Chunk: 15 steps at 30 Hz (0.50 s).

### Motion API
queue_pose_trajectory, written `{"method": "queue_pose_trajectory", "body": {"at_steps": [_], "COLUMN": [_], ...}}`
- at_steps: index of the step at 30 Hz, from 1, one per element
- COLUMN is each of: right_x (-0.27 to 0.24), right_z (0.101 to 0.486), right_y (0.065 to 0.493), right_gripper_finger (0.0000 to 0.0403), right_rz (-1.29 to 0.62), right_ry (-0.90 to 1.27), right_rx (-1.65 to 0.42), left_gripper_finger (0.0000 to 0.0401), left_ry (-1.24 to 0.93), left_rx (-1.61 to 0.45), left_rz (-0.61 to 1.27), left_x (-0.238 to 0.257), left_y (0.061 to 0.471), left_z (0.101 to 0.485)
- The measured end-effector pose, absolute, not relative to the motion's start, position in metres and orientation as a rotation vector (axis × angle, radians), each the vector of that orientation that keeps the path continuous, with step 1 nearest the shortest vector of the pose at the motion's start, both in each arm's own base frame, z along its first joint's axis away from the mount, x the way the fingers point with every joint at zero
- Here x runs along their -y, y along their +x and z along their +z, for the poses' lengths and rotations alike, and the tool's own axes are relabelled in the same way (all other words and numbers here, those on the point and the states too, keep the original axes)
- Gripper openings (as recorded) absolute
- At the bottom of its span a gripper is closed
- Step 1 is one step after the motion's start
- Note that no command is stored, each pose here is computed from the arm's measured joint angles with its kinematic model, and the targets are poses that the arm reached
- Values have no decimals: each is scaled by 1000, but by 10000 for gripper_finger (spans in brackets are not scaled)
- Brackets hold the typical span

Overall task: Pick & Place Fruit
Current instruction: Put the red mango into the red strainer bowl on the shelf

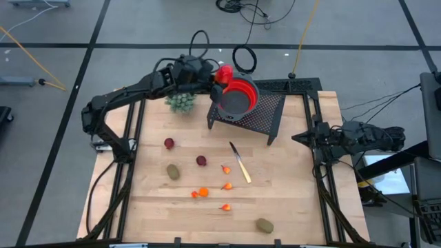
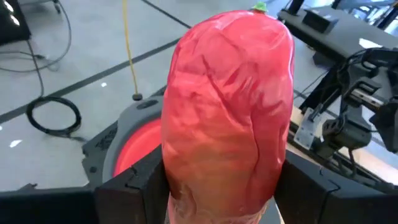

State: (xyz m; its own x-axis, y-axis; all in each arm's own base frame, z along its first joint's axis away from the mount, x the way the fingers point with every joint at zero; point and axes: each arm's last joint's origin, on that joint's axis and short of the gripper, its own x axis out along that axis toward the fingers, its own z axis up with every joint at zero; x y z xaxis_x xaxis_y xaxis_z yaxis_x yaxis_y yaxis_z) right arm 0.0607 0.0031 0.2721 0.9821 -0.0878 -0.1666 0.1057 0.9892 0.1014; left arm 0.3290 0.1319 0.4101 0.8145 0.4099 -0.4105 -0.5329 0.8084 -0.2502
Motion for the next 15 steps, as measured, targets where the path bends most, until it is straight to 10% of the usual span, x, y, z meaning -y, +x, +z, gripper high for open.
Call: {"method": "queue_pose_trajectory", "body": {"at_steps": [15], "right_x": [-5], "right_z": [241], "right_y": [79], "right_gripper_finger": [0], "right_rz": [-157], "right_ry": [94], "right_rx": [-148], "left_gripper_finger": [225], "left_ry": [-276], "left_rx": [-295], "left_rz": [474], "left_x": [-157], "left_y": [352], "left_z": [395]}}
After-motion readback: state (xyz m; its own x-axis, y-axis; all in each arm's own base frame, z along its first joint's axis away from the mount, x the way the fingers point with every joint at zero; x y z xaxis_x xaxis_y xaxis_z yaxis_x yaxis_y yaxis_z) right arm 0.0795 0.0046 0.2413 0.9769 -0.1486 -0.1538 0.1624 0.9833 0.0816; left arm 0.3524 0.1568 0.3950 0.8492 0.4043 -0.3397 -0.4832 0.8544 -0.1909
